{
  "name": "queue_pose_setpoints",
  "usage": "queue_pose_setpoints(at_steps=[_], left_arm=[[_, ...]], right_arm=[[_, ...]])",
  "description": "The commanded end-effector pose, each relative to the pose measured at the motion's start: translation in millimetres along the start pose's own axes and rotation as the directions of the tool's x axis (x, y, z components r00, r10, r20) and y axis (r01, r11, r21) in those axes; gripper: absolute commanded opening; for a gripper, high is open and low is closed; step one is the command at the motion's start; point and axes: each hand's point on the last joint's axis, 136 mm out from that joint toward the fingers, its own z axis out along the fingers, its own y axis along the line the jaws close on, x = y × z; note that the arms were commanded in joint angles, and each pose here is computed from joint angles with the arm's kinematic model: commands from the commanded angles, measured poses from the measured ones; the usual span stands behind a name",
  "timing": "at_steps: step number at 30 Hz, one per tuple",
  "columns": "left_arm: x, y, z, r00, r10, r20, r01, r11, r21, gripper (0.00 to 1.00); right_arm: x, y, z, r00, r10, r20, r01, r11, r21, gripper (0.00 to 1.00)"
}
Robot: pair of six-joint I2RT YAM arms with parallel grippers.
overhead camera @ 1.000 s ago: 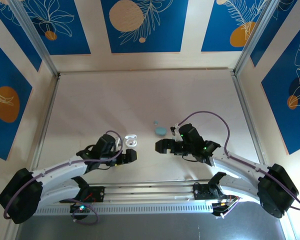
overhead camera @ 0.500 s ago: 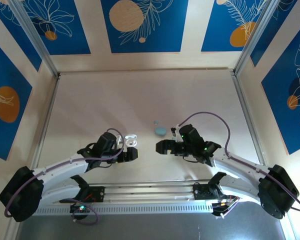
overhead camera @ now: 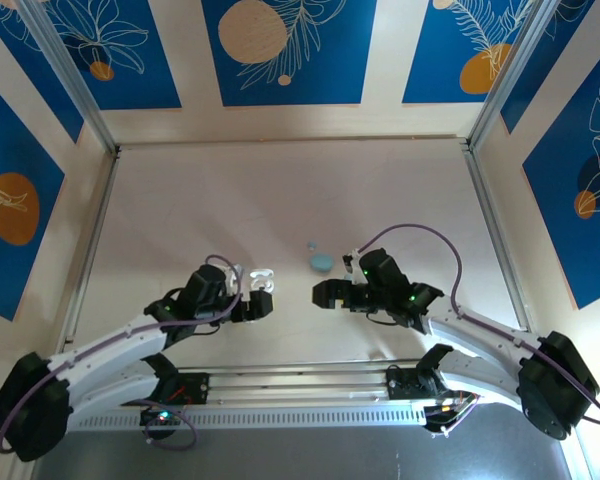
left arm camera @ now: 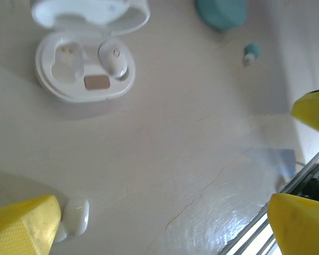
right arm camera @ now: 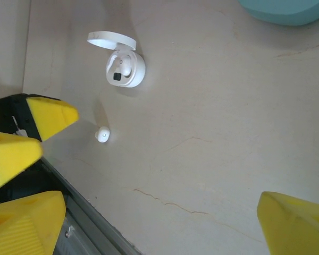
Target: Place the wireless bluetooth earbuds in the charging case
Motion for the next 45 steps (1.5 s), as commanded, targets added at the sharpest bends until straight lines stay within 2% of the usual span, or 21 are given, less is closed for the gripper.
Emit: queue_pose_setpoints(at_steps=[1, 5, 12, 18, 21, 26, 31, 35, 39, 43, 45], left_arm=[[-15, -2, -20, 0.993, 0.071, 0.092, -0.067, 0.997, -0.044, 1.0], [-30, 1, -48, 0.966, 0.129, 0.223, -0.114, 0.99, -0.079, 1.0], [-51, 2, -80, 0.862, 0.219, 0.458, -0.204, 0.975, -0.083, 1.0], [-58, 10, -83, 0.794, 0.238, 0.559, -0.223, 0.97, -0.097, 1.0], [-61, 12, -82, 0.788, 0.253, 0.561, -0.226, 0.967, -0.119, 1.0], [-57, 19, -70, 0.818, 0.246, 0.521, -0.205, 0.969, -0.136, 1.0], [-57, 15, -66, 0.831, 0.246, 0.499, -0.212, 0.969, -0.126, 1.0], [-57, 14, -66, 0.84, 0.232, 0.491, -0.202, 0.973, -0.114, 1.0], [-57, 13, -64, 0.856, 0.198, 0.478, -0.186, 0.98, -0.071, 1.0], [-59, 18, -65, 0.871, 0.133, 0.473, -0.135, 0.99, -0.031, 1.0], [-60, 24, -66, 0.878, 0.085, 0.471, -0.094, 0.996, -0.003, 1.0]], right_arm=[[5, 3, -5, 1.0, 0.018, -0.013, -0.018, 1.0, -0.023, 0.94], [4, 7, -10, 1.0, 0.022, -0.004, -0.022, 0.999, -0.036, 0.99], [2, 14, -15, 0.999, 0.034, 0.007, -0.034, 0.998, -0.055, 0.99], [-1, 16, -17, 0.998, 0.044, 0.042, -0.042, 0.998, -0.048, 0.99], [-2, 19, -15, 0.997, 0.051, 0.057, -0.048, 0.997, -0.054, 0.99], [1, 29, -4, 0.995, 0.08, 0.067, -0.074, 0.994, -0.079, 0.99], [2, 46, 7, 0.997, 0.004, 0.082, -0.002, 1.0, -0.023, 0.99], [2, 61, 21, 0.999, 0.029, 0.039, -0.028, 0.999, -0.031, 0.99], [10, 72, 47, 0.996, 0.072, -0.055, -0.075, 0.996, -0.053, 0.84], [17, 78, 69, 0.986, 0.132, -0.103, -0.138, 0.989, -0.052, 0.69], [19, 81, 78, 0.982, 0.152, -0.115, -0.158, 0.986, -0.048, 0.57]])
